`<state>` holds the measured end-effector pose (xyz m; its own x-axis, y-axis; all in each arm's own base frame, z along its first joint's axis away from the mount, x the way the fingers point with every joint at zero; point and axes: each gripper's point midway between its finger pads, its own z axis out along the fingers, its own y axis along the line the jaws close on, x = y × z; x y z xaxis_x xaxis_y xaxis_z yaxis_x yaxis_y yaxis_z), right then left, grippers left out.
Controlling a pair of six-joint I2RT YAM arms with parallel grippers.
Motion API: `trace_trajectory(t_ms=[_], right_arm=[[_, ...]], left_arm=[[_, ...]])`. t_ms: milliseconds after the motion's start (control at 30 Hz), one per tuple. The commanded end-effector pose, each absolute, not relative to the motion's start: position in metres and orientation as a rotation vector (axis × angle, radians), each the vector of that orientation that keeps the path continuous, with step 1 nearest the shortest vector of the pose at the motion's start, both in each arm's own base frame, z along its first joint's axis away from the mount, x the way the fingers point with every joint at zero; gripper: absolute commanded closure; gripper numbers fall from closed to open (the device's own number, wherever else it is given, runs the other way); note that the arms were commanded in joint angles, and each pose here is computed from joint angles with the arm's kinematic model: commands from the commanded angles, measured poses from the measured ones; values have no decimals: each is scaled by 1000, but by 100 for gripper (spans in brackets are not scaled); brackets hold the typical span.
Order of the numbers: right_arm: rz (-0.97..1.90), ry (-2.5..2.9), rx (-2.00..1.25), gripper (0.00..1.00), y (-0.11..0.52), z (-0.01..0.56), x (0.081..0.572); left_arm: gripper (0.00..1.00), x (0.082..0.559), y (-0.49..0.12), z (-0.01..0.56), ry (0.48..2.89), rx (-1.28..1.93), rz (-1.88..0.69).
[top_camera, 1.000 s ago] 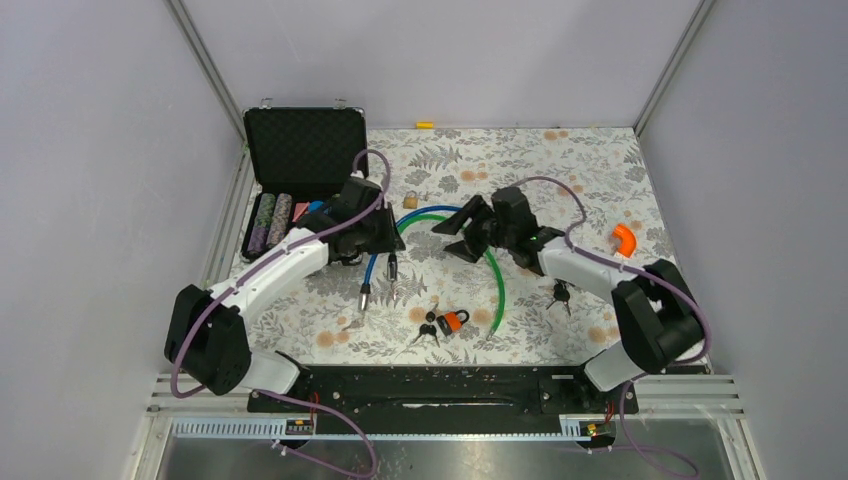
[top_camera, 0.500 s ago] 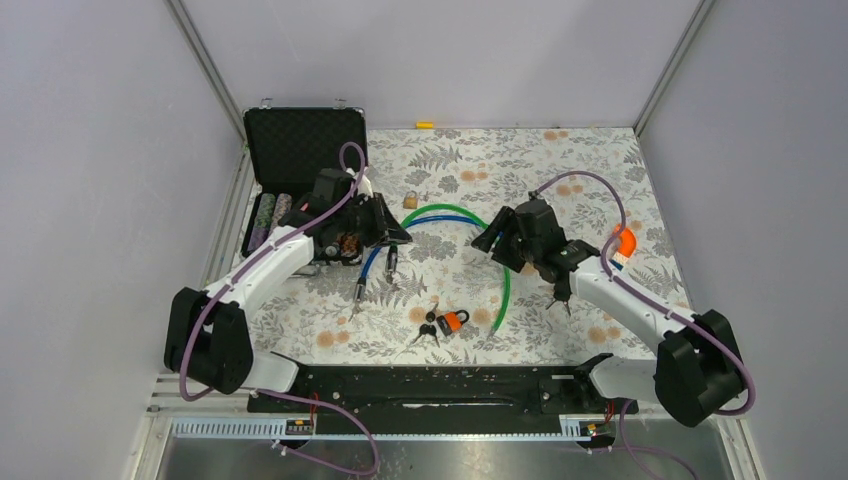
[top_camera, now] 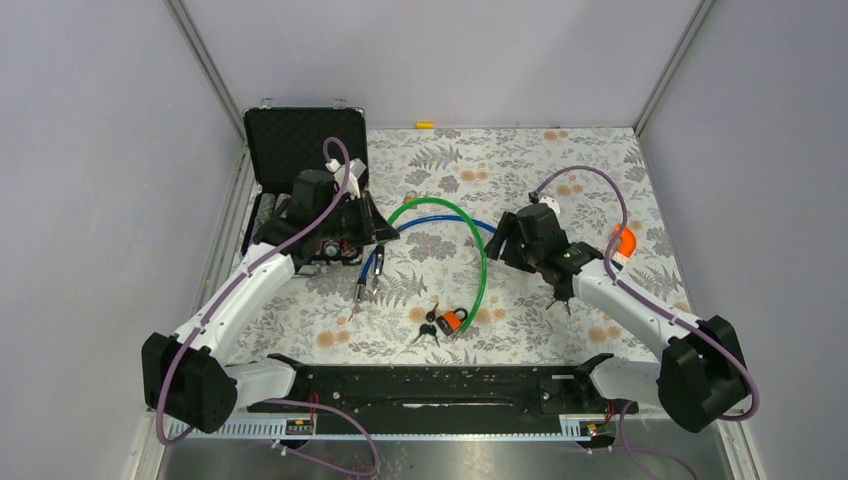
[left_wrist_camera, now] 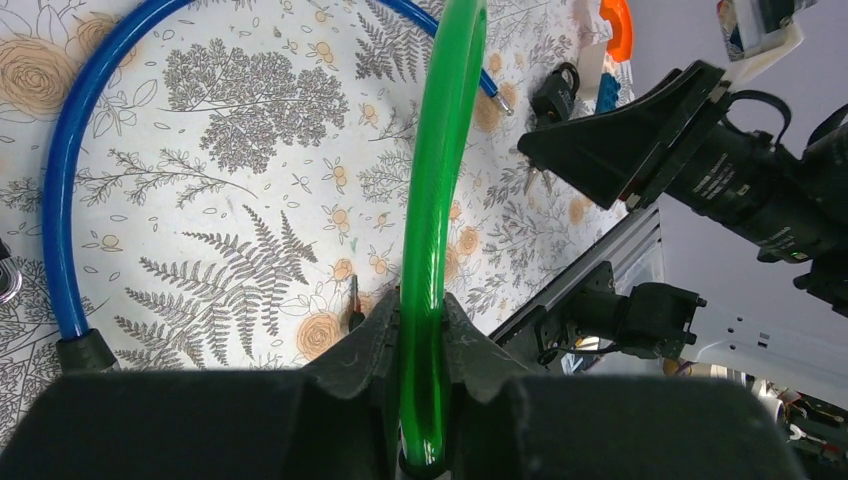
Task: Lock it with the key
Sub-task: Lock the lock.
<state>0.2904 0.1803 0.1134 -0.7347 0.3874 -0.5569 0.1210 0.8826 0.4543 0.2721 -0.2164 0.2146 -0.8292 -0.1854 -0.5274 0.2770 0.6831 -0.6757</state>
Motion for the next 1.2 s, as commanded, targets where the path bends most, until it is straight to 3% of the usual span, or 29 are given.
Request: trace_trajectory(t_ms=[0,333,600,833,1167], right_arm=[[519,2346,212,29,176,111,281],[644,2246,168,27,182,122,272],[881,2074,93,27,208,168,270],[1067,1960,133,35,224,208,269],[1230,1784,145,32,228,236,257]], left_arm=[[100,280,-221,263,2142,145,-1101],[100,263,-233,355,1793,220,-1303],[100,250,-231,418,1596,245,-1361],[100,243,-224,466,1426,202,-1404],[100,240,-216,493,1300,153,-1422]])
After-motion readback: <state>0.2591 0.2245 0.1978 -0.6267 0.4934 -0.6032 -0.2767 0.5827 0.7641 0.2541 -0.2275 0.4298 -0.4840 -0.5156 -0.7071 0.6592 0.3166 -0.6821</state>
